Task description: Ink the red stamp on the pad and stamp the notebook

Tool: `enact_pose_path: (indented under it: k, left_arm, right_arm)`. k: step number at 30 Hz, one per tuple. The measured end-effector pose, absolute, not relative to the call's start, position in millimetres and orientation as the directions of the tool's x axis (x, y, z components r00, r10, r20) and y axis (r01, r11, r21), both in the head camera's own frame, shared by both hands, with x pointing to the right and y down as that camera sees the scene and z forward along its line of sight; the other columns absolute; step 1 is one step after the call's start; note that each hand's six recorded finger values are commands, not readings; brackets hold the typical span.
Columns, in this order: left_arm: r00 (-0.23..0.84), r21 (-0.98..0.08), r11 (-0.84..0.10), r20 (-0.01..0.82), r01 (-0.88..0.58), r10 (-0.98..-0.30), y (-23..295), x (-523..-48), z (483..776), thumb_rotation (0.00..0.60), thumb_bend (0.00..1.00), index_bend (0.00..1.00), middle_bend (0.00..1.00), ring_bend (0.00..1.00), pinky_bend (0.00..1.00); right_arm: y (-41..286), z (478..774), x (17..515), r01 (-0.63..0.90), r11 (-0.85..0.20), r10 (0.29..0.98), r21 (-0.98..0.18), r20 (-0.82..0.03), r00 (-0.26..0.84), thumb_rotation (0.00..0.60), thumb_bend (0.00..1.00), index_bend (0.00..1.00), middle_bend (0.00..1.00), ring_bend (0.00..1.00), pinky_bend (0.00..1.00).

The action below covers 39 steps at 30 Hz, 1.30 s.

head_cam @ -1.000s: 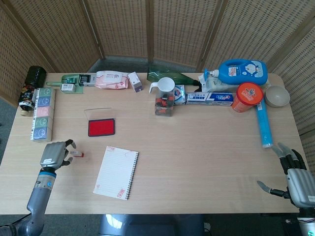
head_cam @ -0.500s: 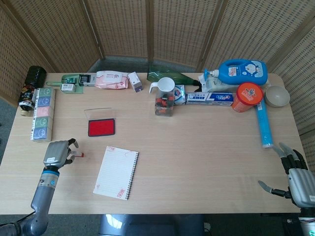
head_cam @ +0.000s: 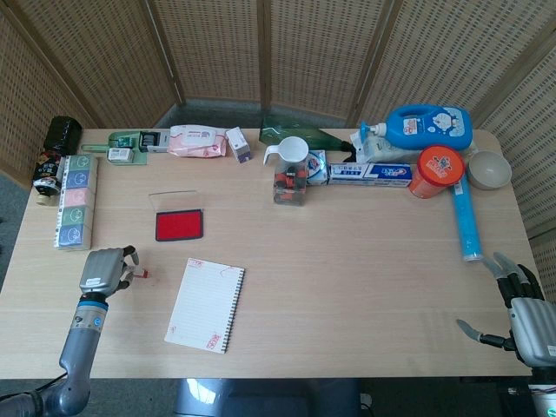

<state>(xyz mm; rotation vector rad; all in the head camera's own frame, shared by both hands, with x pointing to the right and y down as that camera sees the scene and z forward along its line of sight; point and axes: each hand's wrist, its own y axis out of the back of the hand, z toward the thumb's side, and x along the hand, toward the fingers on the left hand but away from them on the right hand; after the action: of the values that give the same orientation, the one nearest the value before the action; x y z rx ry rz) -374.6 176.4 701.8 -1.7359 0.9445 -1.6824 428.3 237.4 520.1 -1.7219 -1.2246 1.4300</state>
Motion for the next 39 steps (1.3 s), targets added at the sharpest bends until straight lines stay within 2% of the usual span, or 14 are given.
enact_pose_path:
  k: [14,30,39]
  left_arm:
    - [-0.038,-0.795,-0.602,0.605,-0.078,-0.795,177.1,-376.5,702.3,0.6,0.33,0.61,1.0,1.0,1.0]
    - [-0.02,-0.792,-0.607,0.609,-0.055,-0.793,173.2,-373.6,698.3,0.6,0.35,0.65,1.0,1.0,1.0]
    - [0.014,-0.774,-0.633,0.633,-0.015,-0.774,154.5,-368.4,684.2,0.6,0.35,0.67,1.0,1.0,1.0]
  right_arm:
    - [237.8,521.1,428.9,0.277,-0.414,0.903,-0.867,-0.43,0.0,0.43,0.0,0.0,0.0,0.0,0.0]
    - [238.2,521.6,428.5,0.28,-0.42,0.899,-0.863,-0.437,0.0,0.432,0.0,0.0,0.0,0.0,0.0]
    - [238.6,522.9,427.8,0.281,-0.424,0.897,-0.861,-0.442,0.001,0.433,0.0,0.0,0.0,0.0,0.0]
